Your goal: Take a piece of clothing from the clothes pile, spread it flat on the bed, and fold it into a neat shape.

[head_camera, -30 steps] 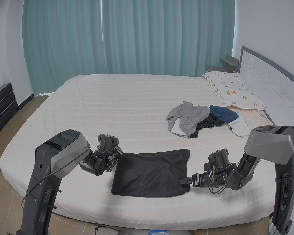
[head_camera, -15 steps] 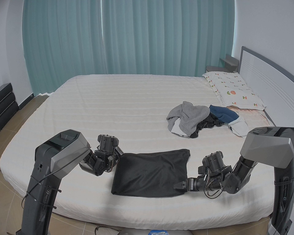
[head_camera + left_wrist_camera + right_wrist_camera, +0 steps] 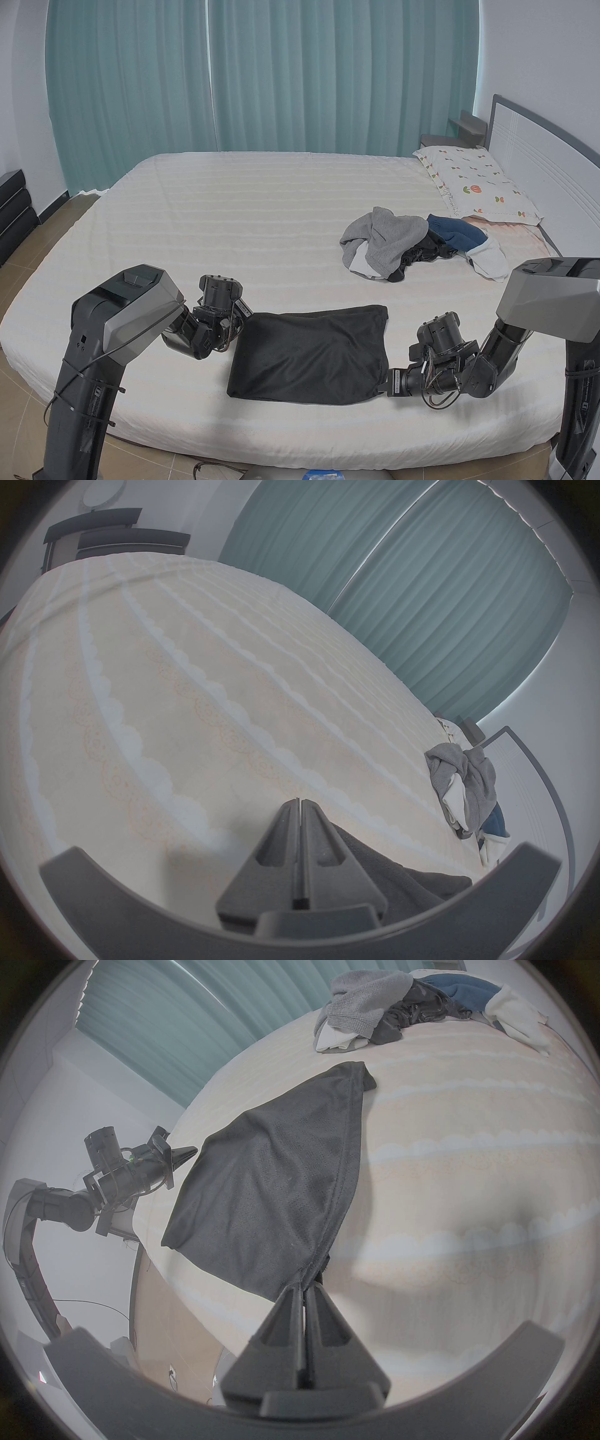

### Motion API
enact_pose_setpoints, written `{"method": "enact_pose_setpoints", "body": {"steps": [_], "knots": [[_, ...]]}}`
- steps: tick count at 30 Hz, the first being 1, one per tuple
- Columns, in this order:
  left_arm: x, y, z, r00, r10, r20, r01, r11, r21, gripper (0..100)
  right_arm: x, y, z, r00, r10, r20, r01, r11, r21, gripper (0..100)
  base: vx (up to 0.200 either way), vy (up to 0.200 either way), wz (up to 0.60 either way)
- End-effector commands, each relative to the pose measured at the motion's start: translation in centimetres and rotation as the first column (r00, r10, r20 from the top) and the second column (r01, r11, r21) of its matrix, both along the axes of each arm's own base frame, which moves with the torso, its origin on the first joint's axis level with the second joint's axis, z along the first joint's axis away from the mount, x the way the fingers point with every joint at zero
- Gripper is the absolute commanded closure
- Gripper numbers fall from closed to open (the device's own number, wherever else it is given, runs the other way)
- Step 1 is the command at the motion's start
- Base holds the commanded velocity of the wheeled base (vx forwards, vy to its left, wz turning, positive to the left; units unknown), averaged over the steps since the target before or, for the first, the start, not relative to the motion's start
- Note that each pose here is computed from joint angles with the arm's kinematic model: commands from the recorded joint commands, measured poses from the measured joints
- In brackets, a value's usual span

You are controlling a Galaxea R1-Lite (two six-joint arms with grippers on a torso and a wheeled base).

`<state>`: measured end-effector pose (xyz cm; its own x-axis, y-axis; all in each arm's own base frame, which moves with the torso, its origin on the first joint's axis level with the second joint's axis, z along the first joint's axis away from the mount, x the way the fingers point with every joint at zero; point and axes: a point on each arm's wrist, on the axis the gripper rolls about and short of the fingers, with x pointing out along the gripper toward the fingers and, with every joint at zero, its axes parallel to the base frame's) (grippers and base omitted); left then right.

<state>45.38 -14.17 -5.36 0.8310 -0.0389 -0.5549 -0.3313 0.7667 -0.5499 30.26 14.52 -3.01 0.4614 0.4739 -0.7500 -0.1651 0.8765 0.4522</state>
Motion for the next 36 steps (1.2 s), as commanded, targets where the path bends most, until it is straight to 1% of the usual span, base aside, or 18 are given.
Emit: {"method": "enact_pose_setpoints", "body": {"steps": [1, 8, 16, 27, 33, 34, 36], "knots": [[0.0, 0.0, 0.0, 1.000, 0.001, 0.001, -0.001, 1.000, 0.000, 100, -0.4, -0.1, 0.3, 1.000, 0.003, 0.001, -0.003, 1.000, -0.001, 100, 0.000, 0.000, 0.00], [0.0, 0.0, 0.0, 1.000, 0.001, 0.001, -0.001, 1.000, 0.000, 100, -1.2, -0.5, 0.0, 0.999, 0.041, -0.003, -0.041, 0.998, -0.037, 100, 0.000, 0.000, 0.00], [0.0, 0.1, 0.0, 1.000, 0.002, 0.001, -0.002, 1.000, 0.000, 100, -1.3, -0.7, -0.1, 0.999, 0.039, 0.010, -0.038, 0.997, -0.072, 100, 0.000, 0.000, 0.00], [0.0, 0.1, -0.1, 1.000, 0.002, -0.004, -0.002, 1.000, 0.001, 100, -1.7, -1.0, -0.3, 0.998, 0.058, 0.008, -0.057, 0.994, -0.098, 100, 0.000, 0.000, 0.00], [-0.1, 0.2, 0.0, 1.000, 0.006, -0.006, -0.006, 1.000, -0.002, 100, -1.9, -1.2, -0.6, 0.997, 0.077, 0.010, -0.075, 0.989, -0.128, 100, 0.000, 0.000, 0.00], [-0.1, 0.2, 0.0, 1.000, 0.006, -0.007, -0.006, 1.000, -0.002, 100, -1.9, -1.2, -0.7, 0.997, 0.081, 0.008, -0.079, 0.988, -0.134, 0, 0.000, 0.000, 0.00], [-0.3, 0.2, 0.1, 1.000, 0.006, -0.010, -0.006, 1.000, -0.003, 100, -1.9, -1.2, -0.7, 0.997, 0.081, 0.010, -0.079, 0.988, -0.136, 0, 0.000, 0.000, 0.00]]}}
